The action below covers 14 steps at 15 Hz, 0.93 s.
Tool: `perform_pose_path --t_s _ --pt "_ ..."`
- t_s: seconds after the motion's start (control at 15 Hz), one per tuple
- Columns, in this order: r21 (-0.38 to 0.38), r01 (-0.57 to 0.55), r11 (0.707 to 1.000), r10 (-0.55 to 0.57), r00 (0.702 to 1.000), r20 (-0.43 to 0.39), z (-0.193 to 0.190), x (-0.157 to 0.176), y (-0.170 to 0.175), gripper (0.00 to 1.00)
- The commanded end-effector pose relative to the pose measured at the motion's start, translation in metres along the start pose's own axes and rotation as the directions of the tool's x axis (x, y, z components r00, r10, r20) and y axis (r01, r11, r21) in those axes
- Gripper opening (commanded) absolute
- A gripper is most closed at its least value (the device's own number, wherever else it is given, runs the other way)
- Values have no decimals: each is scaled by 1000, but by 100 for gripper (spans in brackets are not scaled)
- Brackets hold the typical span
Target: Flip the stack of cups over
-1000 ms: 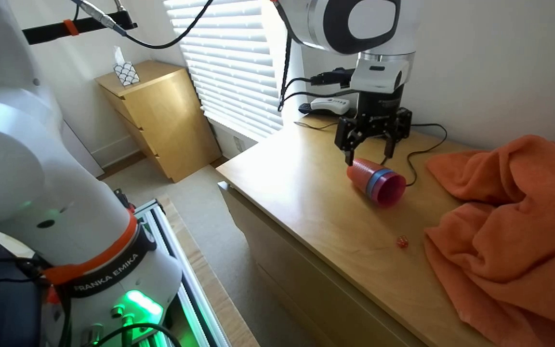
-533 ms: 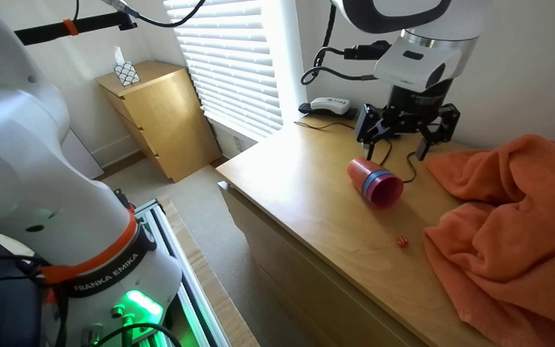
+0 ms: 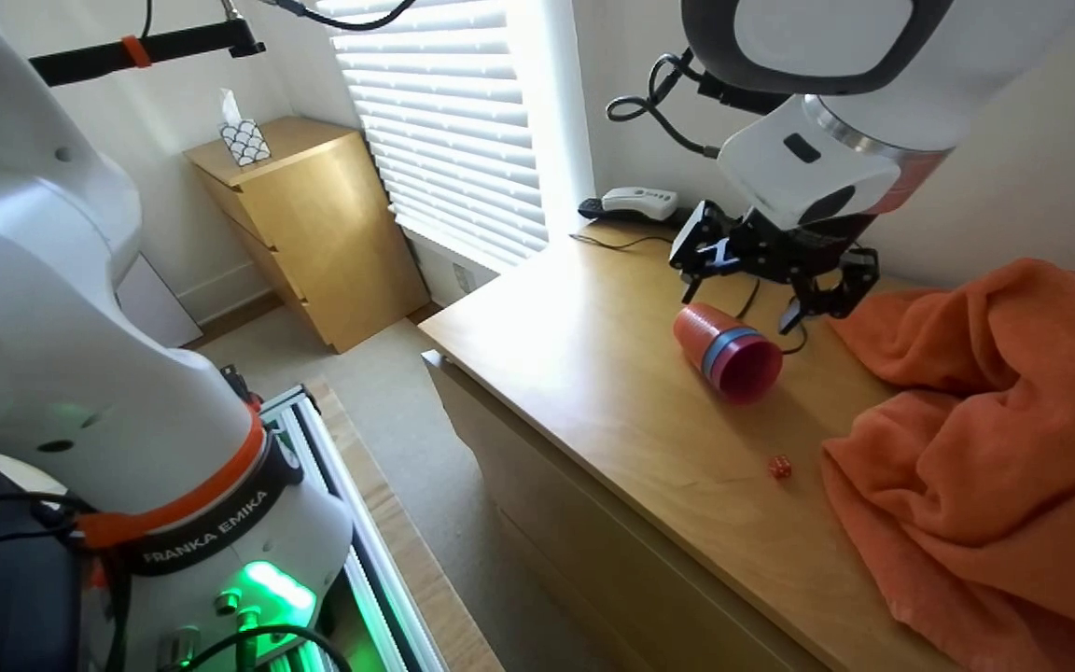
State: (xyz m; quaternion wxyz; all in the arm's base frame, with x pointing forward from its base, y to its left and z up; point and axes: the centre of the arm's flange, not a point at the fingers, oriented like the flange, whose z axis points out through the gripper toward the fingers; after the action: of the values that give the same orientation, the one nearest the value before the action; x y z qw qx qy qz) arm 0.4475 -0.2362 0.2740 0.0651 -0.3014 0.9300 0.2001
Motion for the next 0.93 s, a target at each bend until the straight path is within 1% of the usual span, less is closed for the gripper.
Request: perform_pose_path --t_s 0.0,0.2,0.27,0.6,0.73,0.87 --pt "-3 -2 1000 2 1000 -2 2 1 -1 100" --pt "-2 3 1000 -3 1000 -3 1 -2 -1 100" --pt "-27 -22 999 21 1000 -18 5 0 -3 100" --pt "-43 -144 989 145 989 25 18 2 -13 100" --pt "-52 -198 979 200 979 38 24 3 -17 100" --pt "-62 -277 959 280 959 44 32 4 -20 100"
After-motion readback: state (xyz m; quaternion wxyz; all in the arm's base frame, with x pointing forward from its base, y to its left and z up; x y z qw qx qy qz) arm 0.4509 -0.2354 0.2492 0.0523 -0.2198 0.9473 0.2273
